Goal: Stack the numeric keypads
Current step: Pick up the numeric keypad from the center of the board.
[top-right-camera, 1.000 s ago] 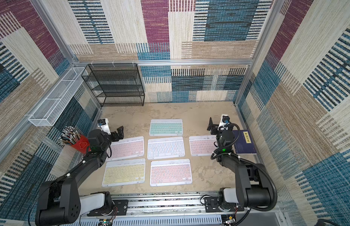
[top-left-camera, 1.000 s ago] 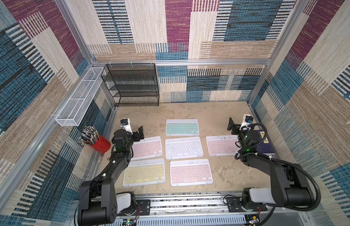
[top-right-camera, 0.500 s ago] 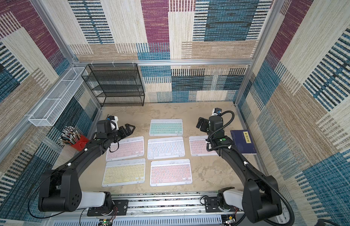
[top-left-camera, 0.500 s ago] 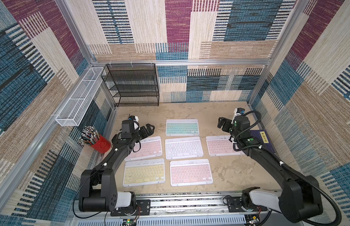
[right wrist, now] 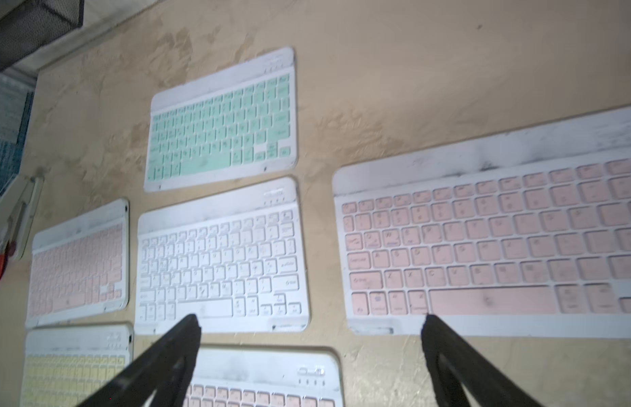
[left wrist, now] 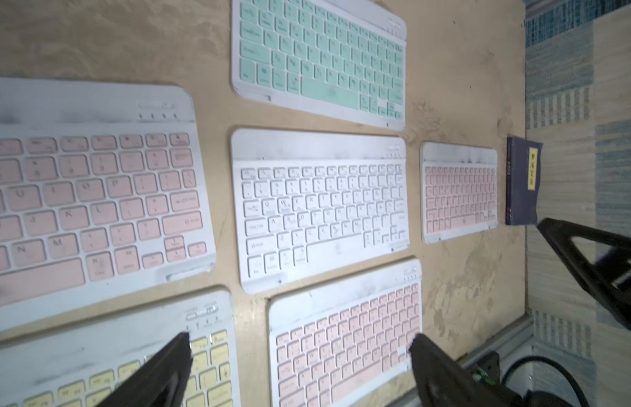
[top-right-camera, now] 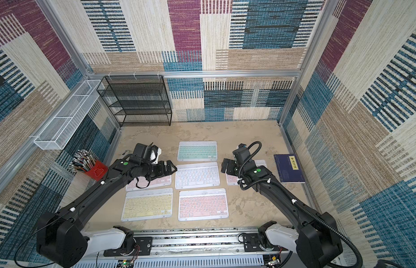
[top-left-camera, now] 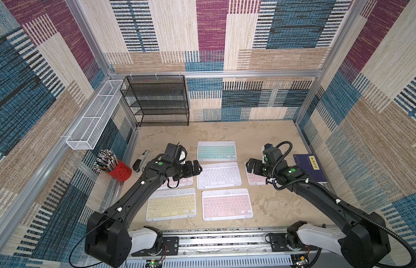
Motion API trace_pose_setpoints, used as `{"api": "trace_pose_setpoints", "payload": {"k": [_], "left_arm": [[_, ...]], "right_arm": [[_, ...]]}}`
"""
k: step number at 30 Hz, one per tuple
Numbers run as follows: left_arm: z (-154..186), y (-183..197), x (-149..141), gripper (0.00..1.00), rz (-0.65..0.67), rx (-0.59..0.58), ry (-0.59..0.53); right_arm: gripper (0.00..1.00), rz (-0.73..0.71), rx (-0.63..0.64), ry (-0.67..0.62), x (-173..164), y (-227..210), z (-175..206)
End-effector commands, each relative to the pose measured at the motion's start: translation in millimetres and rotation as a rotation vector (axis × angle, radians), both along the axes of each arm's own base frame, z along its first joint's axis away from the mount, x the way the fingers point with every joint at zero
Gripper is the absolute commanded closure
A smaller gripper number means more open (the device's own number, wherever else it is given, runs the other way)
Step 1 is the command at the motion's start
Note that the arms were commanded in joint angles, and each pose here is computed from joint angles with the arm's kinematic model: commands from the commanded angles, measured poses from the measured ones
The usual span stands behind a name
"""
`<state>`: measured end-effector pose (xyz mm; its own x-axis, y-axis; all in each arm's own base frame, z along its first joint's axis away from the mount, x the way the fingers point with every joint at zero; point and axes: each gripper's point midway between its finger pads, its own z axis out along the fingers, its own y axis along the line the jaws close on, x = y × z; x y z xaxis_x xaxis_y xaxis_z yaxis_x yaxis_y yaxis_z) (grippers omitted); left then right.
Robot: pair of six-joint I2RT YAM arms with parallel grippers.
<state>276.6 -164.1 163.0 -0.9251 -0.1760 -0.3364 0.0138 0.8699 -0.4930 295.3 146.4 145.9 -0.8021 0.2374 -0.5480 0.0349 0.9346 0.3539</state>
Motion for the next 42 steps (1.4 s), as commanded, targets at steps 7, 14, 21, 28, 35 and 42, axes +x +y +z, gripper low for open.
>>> {"api": "trace_pose_setpoints", "payload": {"k": [7,14,21,28,35,42], "left_arm": [[-0.6,-9.4,-54.7,0.01,0.054,-0.032,0.103],[-38.5,-25.1,-82.2,0.01,0.009,0.153,0.136],[-69.9,-41.3,-94.1,0.01,-0.023,0.290,0.166],[-88.9,-56.0,-98.1,0.01,-0.035,0.278,0.185],[-101.3,-56.8,-101.9,0.00,-0.066,0.321,0.195],[-114.6,-62.9,-105.8,0.00,-0.082,0.295,0.204]], "right_arm": [[0.03,0.029,0.074,0.193,-57.0,16.2,-32.7],[0.06,0.058,0.129,0.264,-82.9,23.4,-57.4],[0.08,0.074,0.134,0.294,-97.9,20.2,-72.1],[0.08,0.091,0.147,0.315,-104.7,22.1,-76.6],[0.08,0.091,0.179,0.342,-113.6,26.5,-83.4],[0.09,0.082,0.190,0.351,-116.9,26.7,-89.0]]}}
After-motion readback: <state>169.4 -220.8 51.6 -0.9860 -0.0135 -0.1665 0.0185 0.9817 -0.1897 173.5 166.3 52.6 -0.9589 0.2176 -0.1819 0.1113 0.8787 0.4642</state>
